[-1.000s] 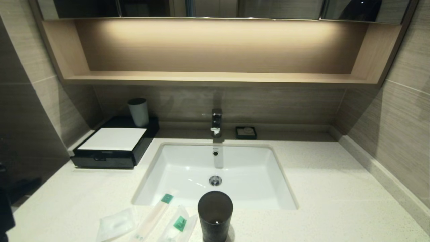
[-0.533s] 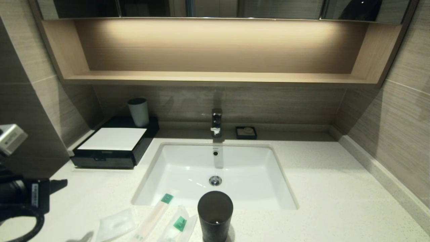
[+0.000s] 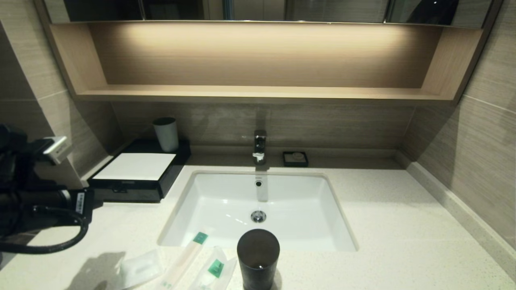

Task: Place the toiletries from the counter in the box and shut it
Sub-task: Open the drawer

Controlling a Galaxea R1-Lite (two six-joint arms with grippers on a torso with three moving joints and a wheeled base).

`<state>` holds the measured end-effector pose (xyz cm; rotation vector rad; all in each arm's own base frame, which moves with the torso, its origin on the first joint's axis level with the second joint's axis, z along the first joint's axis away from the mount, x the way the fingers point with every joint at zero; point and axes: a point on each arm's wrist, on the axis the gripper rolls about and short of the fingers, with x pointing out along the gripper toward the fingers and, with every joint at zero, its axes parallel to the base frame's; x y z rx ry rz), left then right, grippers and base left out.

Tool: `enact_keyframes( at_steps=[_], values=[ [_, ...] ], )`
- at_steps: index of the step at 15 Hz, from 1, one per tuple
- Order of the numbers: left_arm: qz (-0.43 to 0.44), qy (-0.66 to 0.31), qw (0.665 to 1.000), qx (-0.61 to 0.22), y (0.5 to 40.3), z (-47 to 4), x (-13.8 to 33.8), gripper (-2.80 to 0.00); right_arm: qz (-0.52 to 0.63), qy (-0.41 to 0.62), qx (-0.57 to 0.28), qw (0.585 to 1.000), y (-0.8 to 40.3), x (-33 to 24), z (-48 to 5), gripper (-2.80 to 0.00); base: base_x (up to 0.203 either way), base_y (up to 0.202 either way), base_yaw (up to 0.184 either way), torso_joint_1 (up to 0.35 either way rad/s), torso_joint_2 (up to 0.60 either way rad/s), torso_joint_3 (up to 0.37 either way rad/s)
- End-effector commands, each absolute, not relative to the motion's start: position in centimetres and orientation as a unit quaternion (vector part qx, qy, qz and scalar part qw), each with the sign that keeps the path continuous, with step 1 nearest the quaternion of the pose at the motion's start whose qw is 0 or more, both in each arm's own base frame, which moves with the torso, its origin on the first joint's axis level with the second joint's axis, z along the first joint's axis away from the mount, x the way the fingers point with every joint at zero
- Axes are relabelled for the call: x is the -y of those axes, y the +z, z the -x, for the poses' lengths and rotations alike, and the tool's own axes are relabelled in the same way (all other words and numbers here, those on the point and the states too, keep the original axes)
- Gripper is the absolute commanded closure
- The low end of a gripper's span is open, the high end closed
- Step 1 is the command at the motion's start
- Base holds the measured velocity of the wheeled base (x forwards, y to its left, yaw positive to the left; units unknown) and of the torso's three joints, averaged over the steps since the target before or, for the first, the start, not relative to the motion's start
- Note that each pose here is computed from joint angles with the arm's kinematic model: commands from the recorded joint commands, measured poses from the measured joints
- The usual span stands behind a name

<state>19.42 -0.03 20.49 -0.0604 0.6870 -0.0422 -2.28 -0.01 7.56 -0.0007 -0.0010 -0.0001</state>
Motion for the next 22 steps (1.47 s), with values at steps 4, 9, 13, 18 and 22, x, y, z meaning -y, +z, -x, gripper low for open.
enact_keyframes(
  at_steps=[4, 9, 13, 18, 22],
  values=[
    [0.028, 0.014, 0.935, -0.352, 18.0, -24.2, -0.9, 0.00, 0.001, 0.000, 0.000, 1.000, 7.5, 0.0, 2.3, 0.00, 0.000, 0.000, 0.000, 0.000, 0.00, 0.000],
    [0.011, 0.064, 0.944, -0.323, 18.2, -25.2, -1.9, 0.00, 0.001, 0.000, 0.000, 1.000, 7.5, 0.0, 2.3, 0.00, 0.000, 0.000, 0.000, 0.000, 0.00, 0.000],
    [0.005, 0.081, 0.944, -0.320, 18.0, -25.8, -3.1, 0.00, 0.001, 0.000, 0.001, 1.000, 7.5, 0.0, 2.3, 0.00, 0.000, 0.000, 0.000, 0.000, 0.00, 0.000],
    [-0.017, 0.074, 0.942, -0.327, 16.8, -27.2, -3.3, 0.00, 0.001, 0.000, 0.001, 1.000, 7.5, 0.0, 2.3, 0.00, 0.000, 0.000, 0.000, 0.000, 0.00, 0.000],
    [-0.020, 0.076, 0.942, -0.326, 15.1, -29.0, -3.6, 0.00, 0.001, 0.000, 0.000, 1.000, 7.5, 0.0, 2.3, 0.00, 0.000, 0.000, 0.000, 0.000, 0.00, 0.000]
  ],
)
